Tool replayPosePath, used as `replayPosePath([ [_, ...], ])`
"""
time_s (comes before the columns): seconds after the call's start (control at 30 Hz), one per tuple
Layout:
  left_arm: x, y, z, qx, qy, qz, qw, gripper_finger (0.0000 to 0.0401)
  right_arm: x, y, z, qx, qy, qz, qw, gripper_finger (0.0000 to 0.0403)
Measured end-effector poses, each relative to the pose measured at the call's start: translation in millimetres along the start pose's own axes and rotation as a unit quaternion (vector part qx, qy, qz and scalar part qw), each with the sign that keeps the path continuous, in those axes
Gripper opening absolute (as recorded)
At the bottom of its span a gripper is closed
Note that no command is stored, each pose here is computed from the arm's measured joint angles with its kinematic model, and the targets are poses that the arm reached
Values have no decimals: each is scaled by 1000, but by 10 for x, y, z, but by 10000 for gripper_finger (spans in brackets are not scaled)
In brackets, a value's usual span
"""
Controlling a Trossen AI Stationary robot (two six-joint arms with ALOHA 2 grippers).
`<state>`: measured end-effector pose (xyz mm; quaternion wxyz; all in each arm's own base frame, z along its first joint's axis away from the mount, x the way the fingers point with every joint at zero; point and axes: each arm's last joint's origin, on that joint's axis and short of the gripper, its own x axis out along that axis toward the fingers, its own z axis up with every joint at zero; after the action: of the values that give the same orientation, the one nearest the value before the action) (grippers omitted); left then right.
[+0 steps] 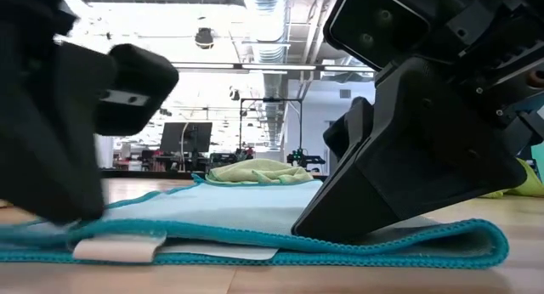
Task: Fold microfiber towels
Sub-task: Fold the blue microfiber cloth
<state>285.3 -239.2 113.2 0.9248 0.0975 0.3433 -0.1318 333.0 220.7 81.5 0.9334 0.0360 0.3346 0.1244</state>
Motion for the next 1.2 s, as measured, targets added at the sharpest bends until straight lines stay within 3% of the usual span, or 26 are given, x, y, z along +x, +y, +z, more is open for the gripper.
replayPosePath([
  [0.33,-30,-38,-88,-17,38,9,999,4,2,-2,-3,-2,0,0,1000,22],
  [0.5,-46,-33,-118,-32,53,24,998,4,-31,52,-8,-37,1,4,999,20],
  [0.83,-89,-191,-70,-25,44,5,999,4,-205,211,37,-69,14,22,997,41],
  [0.97,-113,-243,15,-7,19,32,999,4,-205,185,-20,-79,48,22,996,44],
  [1.2,-124,-248,116,-24,0,58,998,4,-265,226,-55,-93,68,19,993,33],
])
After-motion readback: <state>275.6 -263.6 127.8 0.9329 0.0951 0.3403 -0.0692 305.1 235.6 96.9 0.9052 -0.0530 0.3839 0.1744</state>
